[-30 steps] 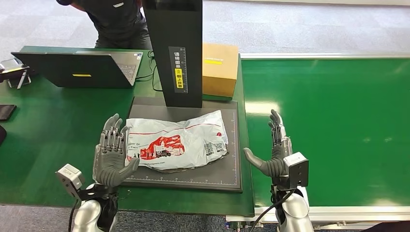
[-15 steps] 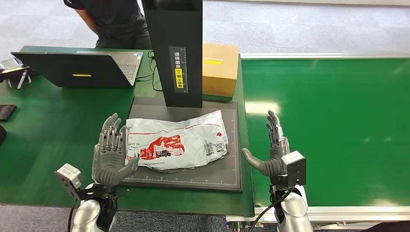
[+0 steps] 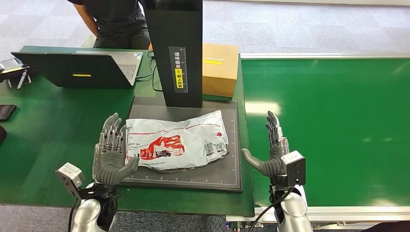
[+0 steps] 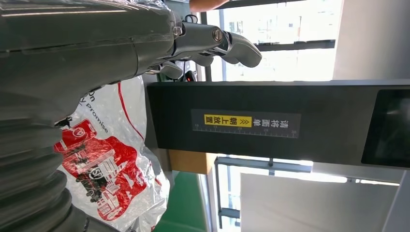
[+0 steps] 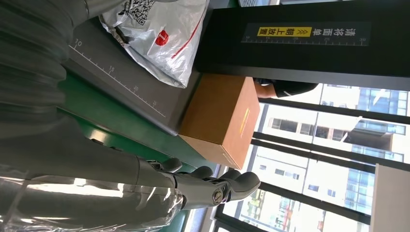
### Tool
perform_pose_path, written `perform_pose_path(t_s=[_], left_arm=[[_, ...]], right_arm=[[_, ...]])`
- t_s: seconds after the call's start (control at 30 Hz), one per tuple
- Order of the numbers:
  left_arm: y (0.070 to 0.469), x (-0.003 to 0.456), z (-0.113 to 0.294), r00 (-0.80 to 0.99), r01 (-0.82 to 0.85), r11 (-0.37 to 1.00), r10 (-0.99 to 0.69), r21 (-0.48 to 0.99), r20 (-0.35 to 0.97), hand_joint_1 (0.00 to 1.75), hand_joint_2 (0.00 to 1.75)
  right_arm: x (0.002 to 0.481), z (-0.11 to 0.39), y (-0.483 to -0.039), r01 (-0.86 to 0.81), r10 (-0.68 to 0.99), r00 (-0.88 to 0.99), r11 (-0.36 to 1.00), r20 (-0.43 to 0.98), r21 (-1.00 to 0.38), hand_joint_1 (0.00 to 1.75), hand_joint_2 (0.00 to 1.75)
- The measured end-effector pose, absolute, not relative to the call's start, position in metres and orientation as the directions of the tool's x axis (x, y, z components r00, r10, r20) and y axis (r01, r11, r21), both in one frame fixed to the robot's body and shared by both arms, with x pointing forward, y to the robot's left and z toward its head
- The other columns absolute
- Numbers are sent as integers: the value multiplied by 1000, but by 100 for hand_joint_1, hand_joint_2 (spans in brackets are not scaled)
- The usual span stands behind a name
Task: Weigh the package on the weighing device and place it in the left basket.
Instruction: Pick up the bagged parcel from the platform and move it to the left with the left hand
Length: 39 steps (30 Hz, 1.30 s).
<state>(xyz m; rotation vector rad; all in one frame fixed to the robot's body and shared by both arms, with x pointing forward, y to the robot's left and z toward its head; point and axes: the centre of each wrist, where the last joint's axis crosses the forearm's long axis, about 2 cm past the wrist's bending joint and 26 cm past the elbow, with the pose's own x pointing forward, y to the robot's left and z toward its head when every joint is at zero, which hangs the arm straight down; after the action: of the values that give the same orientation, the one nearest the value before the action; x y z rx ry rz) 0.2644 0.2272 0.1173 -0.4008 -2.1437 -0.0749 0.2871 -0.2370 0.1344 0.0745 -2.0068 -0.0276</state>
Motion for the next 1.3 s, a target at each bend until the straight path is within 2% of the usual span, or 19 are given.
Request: perform_pose_path(t_s=[1.3], left_arm=[[227,266,116,-516,317,942,265,-106,815,0,175]], right_arm=[[289,134,-236,-71,-107,-428,994,897,84,0,175]])
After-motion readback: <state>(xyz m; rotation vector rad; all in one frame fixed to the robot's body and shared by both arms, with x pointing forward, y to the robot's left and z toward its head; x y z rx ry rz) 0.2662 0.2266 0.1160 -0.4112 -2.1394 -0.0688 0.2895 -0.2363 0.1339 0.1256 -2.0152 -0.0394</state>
